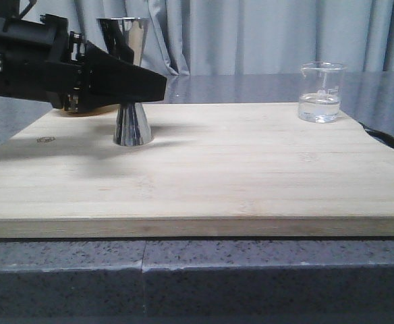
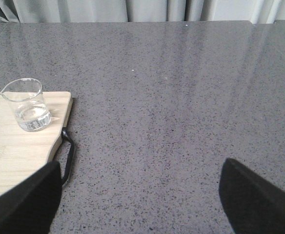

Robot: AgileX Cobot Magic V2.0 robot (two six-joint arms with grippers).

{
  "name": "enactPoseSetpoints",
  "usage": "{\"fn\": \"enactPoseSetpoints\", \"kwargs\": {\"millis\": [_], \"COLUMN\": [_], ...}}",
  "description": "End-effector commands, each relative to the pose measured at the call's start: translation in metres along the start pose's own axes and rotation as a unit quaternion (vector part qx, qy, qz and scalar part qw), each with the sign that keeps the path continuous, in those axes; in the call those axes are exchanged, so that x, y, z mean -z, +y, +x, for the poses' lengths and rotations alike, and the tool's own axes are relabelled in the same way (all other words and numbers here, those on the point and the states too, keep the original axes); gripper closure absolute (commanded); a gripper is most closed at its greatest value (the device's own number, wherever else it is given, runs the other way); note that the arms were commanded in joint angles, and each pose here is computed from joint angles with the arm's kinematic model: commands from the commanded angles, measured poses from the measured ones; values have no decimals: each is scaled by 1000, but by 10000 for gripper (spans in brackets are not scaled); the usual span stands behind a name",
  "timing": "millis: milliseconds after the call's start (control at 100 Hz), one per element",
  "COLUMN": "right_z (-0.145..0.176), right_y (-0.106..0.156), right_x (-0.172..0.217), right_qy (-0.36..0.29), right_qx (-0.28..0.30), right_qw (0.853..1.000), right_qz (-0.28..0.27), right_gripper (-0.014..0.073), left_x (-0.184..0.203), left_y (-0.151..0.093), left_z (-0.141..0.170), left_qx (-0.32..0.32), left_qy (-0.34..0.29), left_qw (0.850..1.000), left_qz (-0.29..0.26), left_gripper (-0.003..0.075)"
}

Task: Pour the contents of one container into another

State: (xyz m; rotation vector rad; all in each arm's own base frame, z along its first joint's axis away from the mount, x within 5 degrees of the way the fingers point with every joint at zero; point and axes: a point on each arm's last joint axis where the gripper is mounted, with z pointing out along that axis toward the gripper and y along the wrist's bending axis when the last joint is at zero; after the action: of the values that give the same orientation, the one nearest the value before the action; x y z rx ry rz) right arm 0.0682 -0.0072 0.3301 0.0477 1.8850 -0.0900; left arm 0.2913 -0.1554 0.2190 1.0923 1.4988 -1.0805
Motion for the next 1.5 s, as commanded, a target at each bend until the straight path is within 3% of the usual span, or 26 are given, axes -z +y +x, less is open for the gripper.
{"fn": "enactPoseSetpoints", "kwargs": {"millis": [0, 790, 1370, 1490], "right_z": [-15, -15, -16, -19], "right_y": [-1, -1, 0, 0], "right_x": [2, 2, 2, 2], "right_qy": [-41, -41, -46, -62], "right_qx": [3, 3, 2, -4], "right_qw": [999, 999, 999, 998], "right_qz": [3, 3, 2, -3], "right_gripper": [-2, -2, -2, -2], "left_x": [2, 6, 16, 17], "left_y": [-8, -12, -29, -28], "left_z": [-32, -48, -73, -80], "left_qx": [-16, -39, -80, -62], "left_qy": [-77, -89, -108, -112], "left_qw": [997, 995, 991, 991], "left_qz": [24, 24, 23, 26], "left_gripper": [454, 460, 460, 460]}}
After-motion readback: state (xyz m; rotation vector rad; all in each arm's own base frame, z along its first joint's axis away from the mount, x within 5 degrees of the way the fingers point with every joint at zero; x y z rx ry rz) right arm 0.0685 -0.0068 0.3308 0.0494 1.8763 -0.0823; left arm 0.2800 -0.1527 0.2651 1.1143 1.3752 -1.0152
